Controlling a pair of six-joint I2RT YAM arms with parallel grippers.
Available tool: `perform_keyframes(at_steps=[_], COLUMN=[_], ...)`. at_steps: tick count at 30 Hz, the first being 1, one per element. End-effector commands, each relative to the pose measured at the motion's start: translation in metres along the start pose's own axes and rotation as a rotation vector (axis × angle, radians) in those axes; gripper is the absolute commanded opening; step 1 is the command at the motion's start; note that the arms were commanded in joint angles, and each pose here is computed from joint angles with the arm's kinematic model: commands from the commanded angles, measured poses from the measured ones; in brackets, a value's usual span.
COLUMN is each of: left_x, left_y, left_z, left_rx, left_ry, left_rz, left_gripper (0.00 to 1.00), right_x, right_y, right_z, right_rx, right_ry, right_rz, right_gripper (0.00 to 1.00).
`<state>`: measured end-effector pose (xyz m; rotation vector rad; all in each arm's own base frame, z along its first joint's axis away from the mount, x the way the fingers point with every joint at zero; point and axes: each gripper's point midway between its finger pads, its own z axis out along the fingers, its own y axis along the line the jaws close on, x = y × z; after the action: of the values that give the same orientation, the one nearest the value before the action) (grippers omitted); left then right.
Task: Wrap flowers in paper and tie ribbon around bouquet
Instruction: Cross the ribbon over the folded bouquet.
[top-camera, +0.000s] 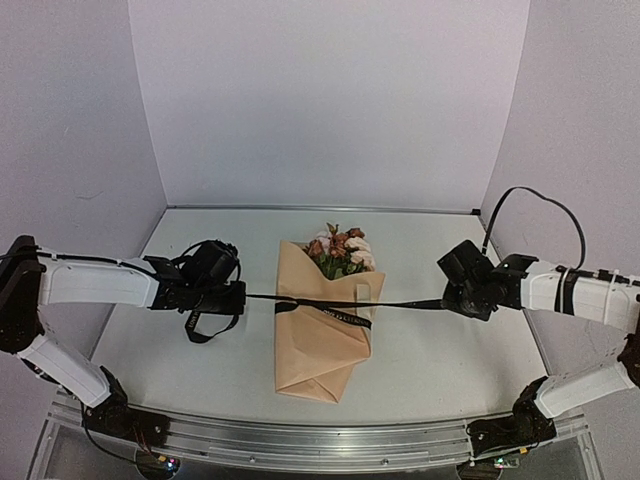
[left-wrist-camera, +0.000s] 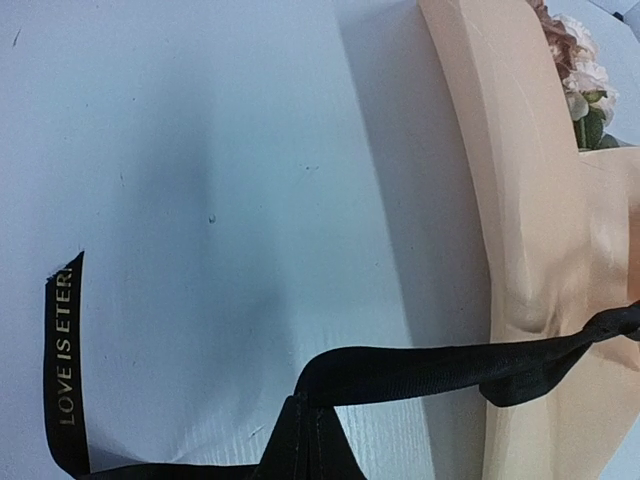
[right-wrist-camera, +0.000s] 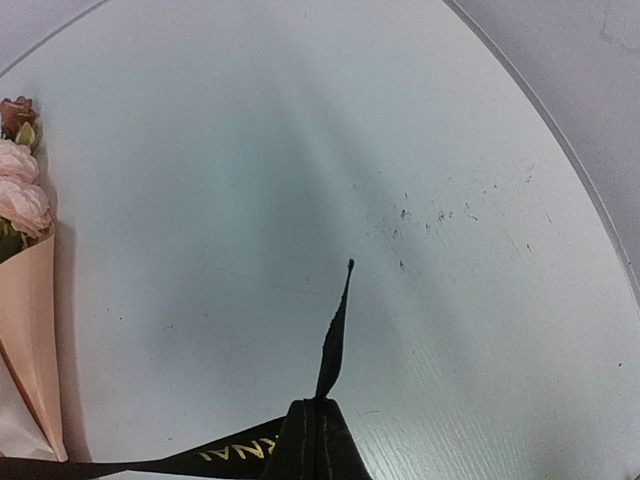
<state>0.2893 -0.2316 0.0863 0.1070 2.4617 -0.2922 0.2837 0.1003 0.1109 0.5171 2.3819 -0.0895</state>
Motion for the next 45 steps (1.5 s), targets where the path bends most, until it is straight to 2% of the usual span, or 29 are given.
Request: perform_keyframes(at_steps=[1, 5, 12, 24, 37, 45], left_x=[-0.02, -0.022, -0.017, -0.018, 0.008, 0.011], left_y=[-0.021, -0.069, -0.114, -0.13, -0.141, -0.14], left_z=[-0.02, -0.044, -0.057, -0.064, -0.072, -0.071], left_rx=[0.149, 0.431, 0.609, 0.67, 0.747, 0.75], left_ry=[-0.078, -0.09, -0.027, -0.012, 0.083, 0.085], left_rz=[-0.017, 0.065, 0.174, 0.244, 0.325, 0.324], left_gripper=[0.0, 0.0, 0.0, 0.0, 0.0, 0.0], right_x=[-0.009, -0.009, -0.01, -0.03, -0.064, -0.083], right_y=[-0.005, 0.004, 0.027, 0.066, 0.118, 0.135], right_z=[-0.008, -0.012, -0.026, -0.044, -0.055, -0.098], right_rx=[0.004, -0.038, -0.12, -0.194, -0.243, -0.337], right_ry=[-0.019, 0.005, 0.011, -0.016, -0.036, -0.09], right_rz=[0.02, 0.022, 0.015, -0.026, -0.095, -0.106], right_gripper=[0.0, 0.0, 0.0, 0.0, 0.0, 0.0])
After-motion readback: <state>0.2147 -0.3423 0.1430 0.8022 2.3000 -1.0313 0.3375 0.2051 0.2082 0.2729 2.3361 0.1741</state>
